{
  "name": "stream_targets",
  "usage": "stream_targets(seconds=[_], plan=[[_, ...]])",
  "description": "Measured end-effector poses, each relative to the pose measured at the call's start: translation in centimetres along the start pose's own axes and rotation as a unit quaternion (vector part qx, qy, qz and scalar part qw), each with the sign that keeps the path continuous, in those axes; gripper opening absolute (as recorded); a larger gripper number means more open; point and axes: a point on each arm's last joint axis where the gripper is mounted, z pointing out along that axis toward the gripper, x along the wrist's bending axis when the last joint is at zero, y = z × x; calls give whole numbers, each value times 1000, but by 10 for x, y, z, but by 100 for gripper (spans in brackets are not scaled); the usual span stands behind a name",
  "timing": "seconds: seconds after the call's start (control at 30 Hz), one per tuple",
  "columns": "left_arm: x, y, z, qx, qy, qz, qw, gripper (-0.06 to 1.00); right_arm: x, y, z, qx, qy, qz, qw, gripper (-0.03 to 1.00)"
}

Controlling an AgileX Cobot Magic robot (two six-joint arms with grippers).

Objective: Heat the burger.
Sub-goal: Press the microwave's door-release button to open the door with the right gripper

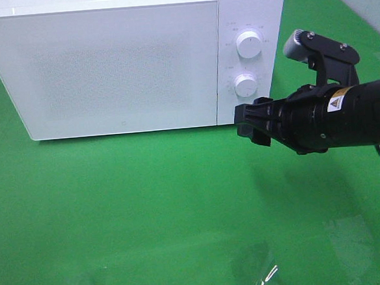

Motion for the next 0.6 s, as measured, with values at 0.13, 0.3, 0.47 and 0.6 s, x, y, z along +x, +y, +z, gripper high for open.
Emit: stream_targets(seconds=[0.13, 0.3, 0.47, 0.6], plan=[[0, 0, 0, 0, 0, 0, 1000, 96, 5, 10, -16, 45, -2, -69, 997, 64], [0, 0, 0, 0, 0, 0, 1000, 96, 9, 20, -44, 82, -14, -109, 991, 65], [0, 0, 0, 0, 0, 0, 1000, 96, 8, 20, -75, 105, -23, -126, 986, 71], [0, 0, 0, 0, 0, 0, 1000, 96, 6, 19, -103, 120, -30, -138, 983, 76]])
